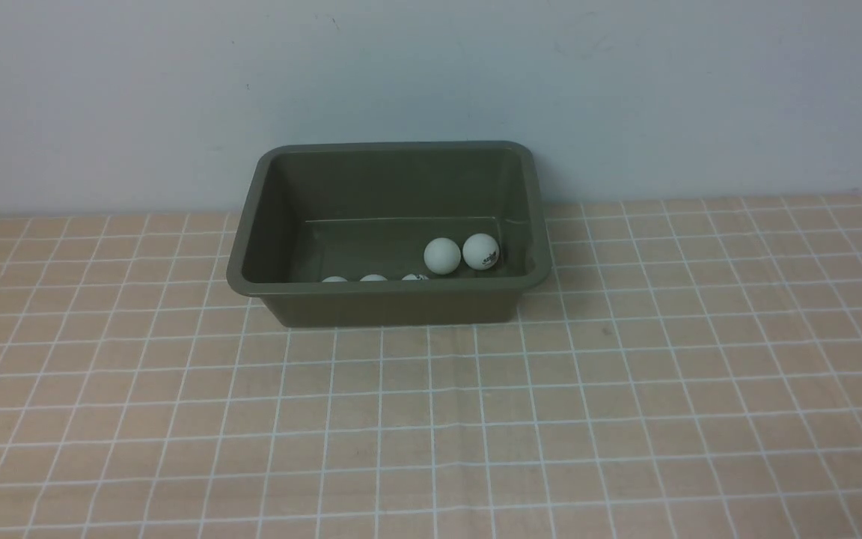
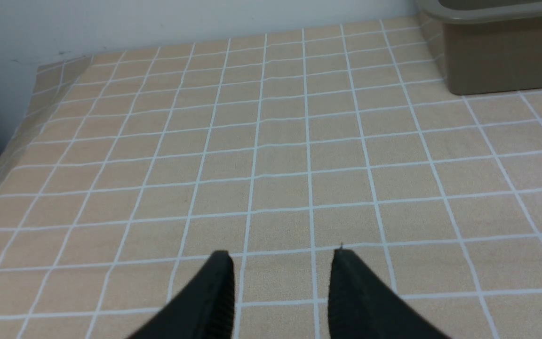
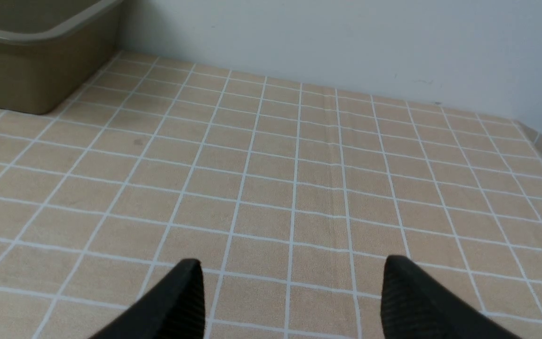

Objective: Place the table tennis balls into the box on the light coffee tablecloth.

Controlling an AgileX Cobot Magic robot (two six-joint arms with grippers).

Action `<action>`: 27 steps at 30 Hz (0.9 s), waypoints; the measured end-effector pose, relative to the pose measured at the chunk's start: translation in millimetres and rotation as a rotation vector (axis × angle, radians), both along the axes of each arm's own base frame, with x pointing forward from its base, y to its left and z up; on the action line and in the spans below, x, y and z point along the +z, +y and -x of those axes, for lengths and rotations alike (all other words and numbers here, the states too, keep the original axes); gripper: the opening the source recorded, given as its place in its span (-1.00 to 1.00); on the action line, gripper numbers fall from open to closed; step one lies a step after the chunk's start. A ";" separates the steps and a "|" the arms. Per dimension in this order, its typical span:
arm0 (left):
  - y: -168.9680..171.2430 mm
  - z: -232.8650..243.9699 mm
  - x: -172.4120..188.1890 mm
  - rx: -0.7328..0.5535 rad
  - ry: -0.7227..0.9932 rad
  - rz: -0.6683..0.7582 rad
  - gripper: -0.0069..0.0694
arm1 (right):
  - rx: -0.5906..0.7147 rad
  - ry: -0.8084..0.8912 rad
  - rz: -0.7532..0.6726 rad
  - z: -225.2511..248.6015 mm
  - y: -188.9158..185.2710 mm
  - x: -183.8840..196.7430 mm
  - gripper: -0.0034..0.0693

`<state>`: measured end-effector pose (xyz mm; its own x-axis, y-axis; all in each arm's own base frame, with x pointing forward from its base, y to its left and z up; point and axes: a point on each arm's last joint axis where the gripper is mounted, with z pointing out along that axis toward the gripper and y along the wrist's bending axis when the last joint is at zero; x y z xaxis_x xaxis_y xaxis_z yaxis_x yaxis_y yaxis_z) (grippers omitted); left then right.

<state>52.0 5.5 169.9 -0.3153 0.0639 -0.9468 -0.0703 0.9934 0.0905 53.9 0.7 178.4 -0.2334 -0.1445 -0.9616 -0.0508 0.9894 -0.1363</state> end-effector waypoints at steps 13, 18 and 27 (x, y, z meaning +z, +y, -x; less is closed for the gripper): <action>0.0 0.0 0.0 0.000 0.000 0.000 -0.23 | 0.003 -0.001 -0.036 -0.1 1.0 -0.1 0.37; 0.0 0.0 0.0 0.000 0.000 0.000 -0.23 | 0.003 0.000 -0.040 0.0 1.1 -0.1 0.37; 0.0 0.0 0.0 0.000 0.000 0.000 -0.23 | 0.003 -0.001 -0.042 -0.1 1.2 -0.1 0.37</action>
